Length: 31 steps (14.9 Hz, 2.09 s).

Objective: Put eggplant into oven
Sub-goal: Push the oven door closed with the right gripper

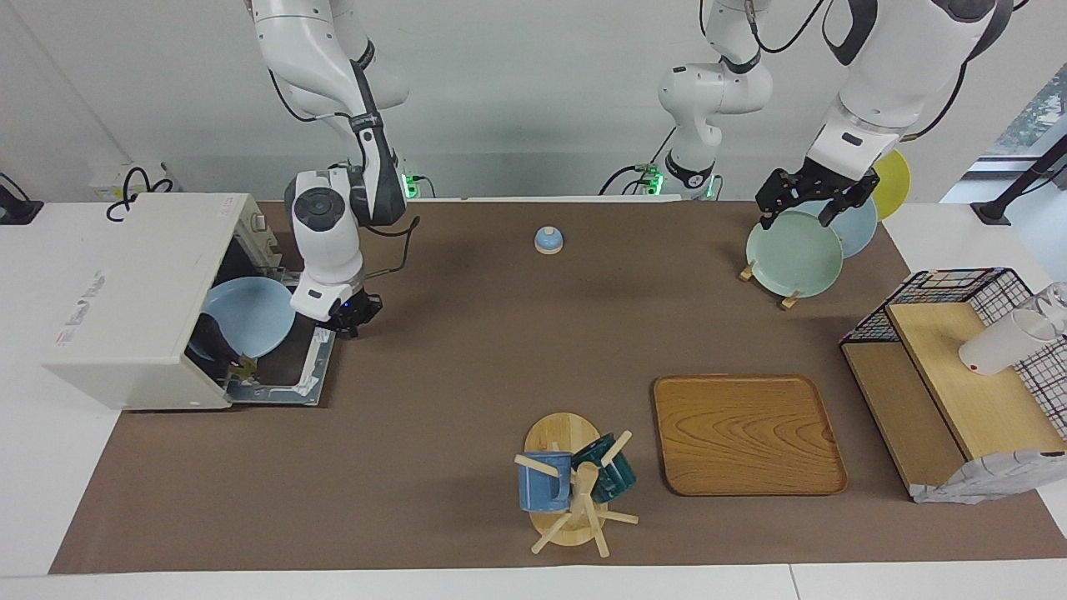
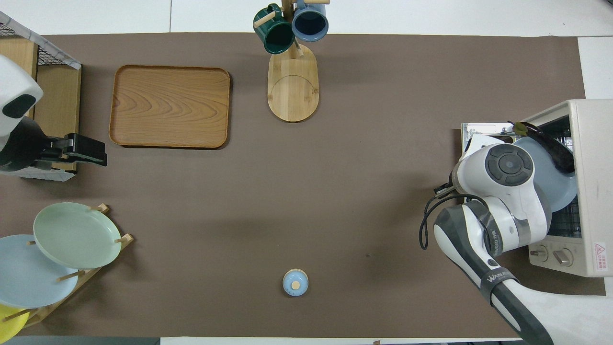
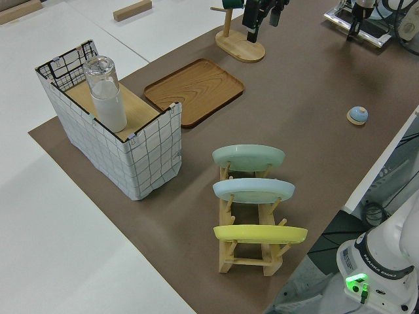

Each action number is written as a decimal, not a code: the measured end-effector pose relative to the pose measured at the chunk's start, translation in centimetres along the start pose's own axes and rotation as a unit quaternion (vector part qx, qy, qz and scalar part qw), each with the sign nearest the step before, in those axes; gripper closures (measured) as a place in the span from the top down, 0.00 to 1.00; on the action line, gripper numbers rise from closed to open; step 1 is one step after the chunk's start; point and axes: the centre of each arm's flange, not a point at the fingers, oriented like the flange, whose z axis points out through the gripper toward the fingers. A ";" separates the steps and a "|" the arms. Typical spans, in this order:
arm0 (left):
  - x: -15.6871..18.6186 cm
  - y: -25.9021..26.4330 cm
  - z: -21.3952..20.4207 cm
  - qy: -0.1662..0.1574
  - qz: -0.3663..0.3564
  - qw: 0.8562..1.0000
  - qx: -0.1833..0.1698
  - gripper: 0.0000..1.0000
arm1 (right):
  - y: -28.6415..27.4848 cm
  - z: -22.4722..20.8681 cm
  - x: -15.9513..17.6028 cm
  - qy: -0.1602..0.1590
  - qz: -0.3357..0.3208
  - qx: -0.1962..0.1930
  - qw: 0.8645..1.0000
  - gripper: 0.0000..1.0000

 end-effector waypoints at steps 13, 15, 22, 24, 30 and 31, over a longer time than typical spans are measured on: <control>0.0 0.0 0.0 0.000 0.000 1.000 0.000 1.00 | -1.4 -0.9 0.6 -0.034 -0.056 -0.084 0.994 0.01; 0.0 0.0 0.0 0.000 0.000 1.000 0.000 1.00 | -1.2 -3.0 1.4 -0.062 -0.056 -0.099 0.992 0.01; 0.0 0.0 0.0 0.000 0.000 1.000 0.000 1.00 | 4.3 -11.2 0.1 -0.057 -0.074 -0.101 0.990 0.01; 0.0 0.0 0.0 0.000 0.000 1.000 0.000 1.00 | 6.9 -12.9 -0.8 -0.058 -0.076 -0.104 0.990 0.01; 0.0 0.0 0.0 0.000 0.000 1.000 0.000 1.00 | 11.3 -14.5 -2.7 -0.057 -0.082 -0.099 0.990 0.01; 0.0 0.0 0.0 0.000 0.000 1.000 0.000 1.00 | 11.8 -14.8 -2.9 -0.052 -0.079 -0.087 0.992 0.01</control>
